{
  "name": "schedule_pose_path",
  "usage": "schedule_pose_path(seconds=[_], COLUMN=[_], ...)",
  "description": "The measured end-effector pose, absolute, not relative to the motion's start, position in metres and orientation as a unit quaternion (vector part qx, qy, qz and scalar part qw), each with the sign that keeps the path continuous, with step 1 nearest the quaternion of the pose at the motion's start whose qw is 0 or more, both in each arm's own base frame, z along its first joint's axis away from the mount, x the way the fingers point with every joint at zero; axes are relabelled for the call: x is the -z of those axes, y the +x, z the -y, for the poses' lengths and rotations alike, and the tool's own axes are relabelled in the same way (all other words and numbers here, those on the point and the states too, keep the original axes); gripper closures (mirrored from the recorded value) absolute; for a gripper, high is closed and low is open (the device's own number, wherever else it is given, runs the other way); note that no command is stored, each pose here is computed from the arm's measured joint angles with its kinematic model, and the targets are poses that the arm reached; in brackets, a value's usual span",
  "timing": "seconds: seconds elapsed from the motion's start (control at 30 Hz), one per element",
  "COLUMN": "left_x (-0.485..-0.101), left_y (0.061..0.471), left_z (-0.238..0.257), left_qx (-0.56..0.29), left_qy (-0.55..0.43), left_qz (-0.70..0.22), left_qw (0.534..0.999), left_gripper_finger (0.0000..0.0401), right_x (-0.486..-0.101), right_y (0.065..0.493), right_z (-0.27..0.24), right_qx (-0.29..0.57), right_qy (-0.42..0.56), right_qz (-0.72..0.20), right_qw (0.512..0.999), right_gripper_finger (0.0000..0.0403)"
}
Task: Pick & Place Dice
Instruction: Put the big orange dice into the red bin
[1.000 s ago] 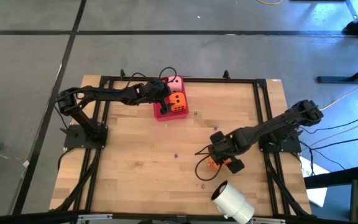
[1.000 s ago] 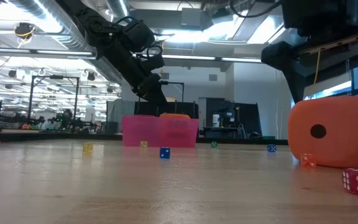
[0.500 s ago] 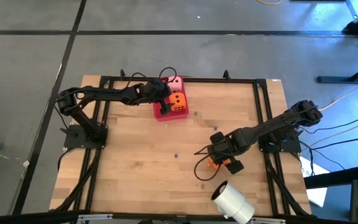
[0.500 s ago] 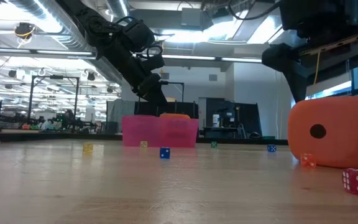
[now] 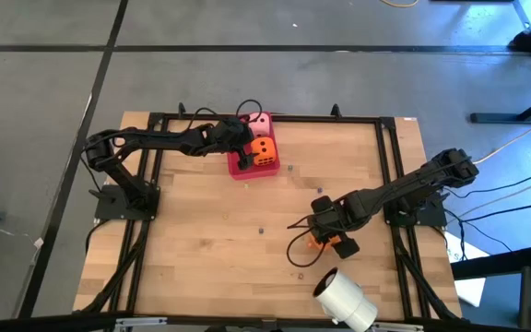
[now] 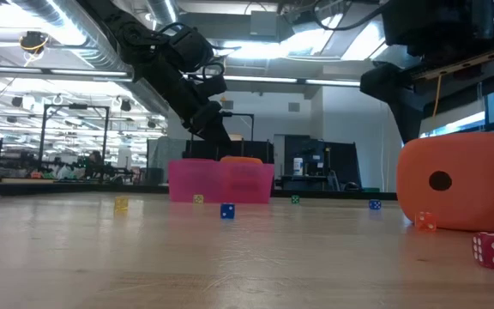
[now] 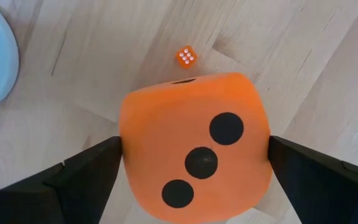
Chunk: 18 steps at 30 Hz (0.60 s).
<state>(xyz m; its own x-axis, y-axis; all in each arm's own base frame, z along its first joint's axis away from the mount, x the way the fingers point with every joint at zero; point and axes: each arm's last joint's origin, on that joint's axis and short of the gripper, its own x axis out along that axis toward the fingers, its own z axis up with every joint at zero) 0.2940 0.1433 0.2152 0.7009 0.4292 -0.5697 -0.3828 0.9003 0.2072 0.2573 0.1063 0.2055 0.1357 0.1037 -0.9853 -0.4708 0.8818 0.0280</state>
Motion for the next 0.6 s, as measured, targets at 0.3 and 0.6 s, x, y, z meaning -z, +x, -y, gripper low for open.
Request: schedule_pose_path(seconds=[0.3, 0.6], left_x=[-0.215, -0.215], left_y=[0.294, 0.294], left_z=[-0.143, -0.143], left_qx=[-0.220, -0.220], left_qy=[0.036, 0.037], left_qz=[-0.318, -0.318], left_qw=[0.921, 0.921], left_gripper_finger=[0.0001, 0.0001], right_x=[-0.201, -0.190], right_y=[0.259, 0.263], right_z=[-0.107, -0.110], right_qx=[-0.197, -0.205], right_qy=[-0.147, -0.140], right_qz=[-0.634, -0.645], right_qw=[0.733, 0.723], right_gripper_finger=[0.0003, 0.0003])
